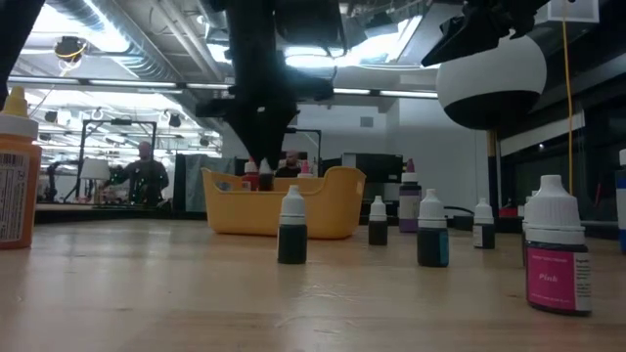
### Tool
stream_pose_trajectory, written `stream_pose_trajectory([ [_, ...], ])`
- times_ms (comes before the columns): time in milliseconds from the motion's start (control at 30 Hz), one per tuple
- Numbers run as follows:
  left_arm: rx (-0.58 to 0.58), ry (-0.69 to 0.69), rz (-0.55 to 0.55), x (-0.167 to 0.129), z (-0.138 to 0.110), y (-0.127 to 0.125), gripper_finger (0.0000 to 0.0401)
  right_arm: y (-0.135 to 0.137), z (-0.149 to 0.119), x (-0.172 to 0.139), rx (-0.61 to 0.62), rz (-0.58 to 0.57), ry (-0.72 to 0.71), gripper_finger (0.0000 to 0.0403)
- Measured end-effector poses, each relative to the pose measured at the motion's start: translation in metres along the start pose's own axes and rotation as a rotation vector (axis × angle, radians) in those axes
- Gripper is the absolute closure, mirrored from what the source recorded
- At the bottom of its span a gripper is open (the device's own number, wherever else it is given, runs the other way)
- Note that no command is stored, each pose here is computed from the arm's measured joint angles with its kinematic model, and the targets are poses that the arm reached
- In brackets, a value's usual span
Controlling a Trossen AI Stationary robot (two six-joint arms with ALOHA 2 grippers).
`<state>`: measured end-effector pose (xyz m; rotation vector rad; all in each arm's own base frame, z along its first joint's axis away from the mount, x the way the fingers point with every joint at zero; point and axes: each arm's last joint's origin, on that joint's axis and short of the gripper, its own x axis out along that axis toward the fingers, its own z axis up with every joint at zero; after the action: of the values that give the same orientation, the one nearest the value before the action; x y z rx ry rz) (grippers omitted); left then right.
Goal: Pick & Place food coloring
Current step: Put the small green food coloring bottle into the yellow bin
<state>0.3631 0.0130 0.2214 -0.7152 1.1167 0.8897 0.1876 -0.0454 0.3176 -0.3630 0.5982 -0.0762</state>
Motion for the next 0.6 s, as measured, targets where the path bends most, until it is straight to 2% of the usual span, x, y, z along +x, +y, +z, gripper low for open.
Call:
stream_pose_trajectory([
  [133,-0.025,0.004,-0.031,0.012,-0.004,0.000,0.0345,0.000,0.000,0.000,-0.001,0.000,0.000,0.0226],
  [600,-0.044,-0.007,-0.016,0.032,-0.012,0.008,0.0345,0.000,0.000,0.000,-0.001,-0.001,-0.001,0.0226],
])
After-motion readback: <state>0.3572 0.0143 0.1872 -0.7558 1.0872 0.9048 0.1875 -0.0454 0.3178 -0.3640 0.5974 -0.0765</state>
